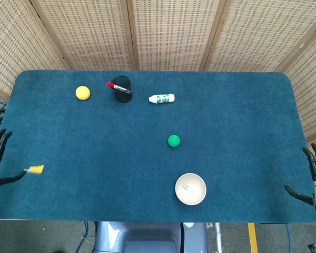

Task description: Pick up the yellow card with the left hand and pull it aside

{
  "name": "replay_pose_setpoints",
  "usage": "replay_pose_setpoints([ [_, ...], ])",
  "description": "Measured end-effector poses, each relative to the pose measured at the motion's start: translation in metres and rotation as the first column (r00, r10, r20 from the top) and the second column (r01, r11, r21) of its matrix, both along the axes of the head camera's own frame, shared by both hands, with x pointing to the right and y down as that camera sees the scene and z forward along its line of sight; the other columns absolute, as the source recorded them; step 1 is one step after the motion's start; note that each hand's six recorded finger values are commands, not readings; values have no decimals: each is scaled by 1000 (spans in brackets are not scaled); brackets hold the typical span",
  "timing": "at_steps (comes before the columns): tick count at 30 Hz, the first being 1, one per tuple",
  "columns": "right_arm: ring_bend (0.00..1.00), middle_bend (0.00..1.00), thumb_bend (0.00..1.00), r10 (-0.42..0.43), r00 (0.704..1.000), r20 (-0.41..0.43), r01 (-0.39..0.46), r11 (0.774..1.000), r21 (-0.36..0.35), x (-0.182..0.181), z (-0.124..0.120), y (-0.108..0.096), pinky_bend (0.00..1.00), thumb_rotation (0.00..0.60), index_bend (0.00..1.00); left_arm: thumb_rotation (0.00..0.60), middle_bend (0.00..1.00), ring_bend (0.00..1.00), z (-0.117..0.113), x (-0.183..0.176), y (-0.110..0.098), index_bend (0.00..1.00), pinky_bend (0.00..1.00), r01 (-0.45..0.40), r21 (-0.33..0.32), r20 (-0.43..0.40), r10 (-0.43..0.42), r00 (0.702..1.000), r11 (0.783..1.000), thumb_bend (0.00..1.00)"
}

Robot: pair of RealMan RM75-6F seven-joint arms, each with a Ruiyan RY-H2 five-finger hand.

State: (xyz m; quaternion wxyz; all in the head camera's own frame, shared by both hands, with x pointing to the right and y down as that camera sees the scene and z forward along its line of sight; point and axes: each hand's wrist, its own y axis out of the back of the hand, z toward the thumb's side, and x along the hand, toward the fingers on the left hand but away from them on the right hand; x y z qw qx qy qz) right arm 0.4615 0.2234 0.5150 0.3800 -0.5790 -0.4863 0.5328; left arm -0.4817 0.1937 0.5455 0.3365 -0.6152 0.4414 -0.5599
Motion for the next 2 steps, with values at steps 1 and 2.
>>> replay_pose_setpoints([
  [1,0,0,0,1,1000,1,-1,1000,3,0,-1,0,0,600,0,600,0,0,-4,0,7,0,0,-1,1,1,1,1000,1000,0],
  [2,0,0,0,3,1000,1,-3,1000,6,1,-2,0,0,600,0,600,0,0,-6,-1,14,0,0,-3,0,2,3,1000,1000,0],
])
